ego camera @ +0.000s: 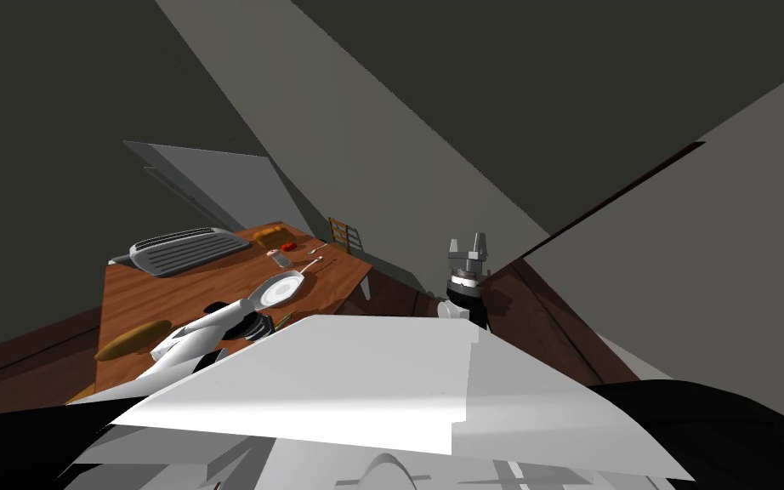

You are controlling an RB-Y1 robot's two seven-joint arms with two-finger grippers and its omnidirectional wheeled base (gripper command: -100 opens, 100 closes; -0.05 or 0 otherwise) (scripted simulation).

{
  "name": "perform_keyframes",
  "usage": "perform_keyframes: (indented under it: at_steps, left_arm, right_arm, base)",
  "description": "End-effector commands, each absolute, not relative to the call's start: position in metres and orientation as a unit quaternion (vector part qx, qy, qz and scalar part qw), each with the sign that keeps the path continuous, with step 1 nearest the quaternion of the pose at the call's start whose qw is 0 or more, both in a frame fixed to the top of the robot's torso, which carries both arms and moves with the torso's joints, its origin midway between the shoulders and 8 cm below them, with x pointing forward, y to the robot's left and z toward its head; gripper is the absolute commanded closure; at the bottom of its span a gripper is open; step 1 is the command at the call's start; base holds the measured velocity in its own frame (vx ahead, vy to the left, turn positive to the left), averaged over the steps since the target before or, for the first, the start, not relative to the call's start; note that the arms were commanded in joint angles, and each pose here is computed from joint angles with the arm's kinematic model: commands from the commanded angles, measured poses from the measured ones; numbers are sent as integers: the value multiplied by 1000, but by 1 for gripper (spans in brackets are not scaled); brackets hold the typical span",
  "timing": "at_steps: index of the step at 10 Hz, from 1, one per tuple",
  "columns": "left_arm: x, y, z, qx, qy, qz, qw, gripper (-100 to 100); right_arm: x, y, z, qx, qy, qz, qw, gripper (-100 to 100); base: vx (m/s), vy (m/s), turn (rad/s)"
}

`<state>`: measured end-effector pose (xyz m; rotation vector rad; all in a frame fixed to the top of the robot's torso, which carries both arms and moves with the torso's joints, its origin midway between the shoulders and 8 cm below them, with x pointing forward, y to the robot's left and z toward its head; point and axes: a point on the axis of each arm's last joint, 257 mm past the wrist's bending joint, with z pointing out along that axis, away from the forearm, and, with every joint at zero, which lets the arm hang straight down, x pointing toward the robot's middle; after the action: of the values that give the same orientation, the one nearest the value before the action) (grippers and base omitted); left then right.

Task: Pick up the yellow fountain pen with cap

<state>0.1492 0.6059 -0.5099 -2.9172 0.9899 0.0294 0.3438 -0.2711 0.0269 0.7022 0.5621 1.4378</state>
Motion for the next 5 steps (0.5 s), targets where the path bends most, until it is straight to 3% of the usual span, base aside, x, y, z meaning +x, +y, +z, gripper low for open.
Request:
perform_keyframes:
  at_steps: [1, 4, 5]
  left_arm:
    - [150, 610, -502, -946, 321, 9, 31, 100]
    - [151, 617, -495, -947, 321, 9, 32, 100]
    - [151, 617, -495, -946, 321, 9, 32, 0]
  right_arm:
    - [344, -271, 27, 311, 249, 636, 662, 0]
    - [344, -271, 27, 311, 249, 636, 661, 0]
    - [344, -271, 27, 311, 249, 636, 661, 0]
  base:
    - [-8, -22, -11]
    - [-9, -36, -4]
    - [0, 0, 0]
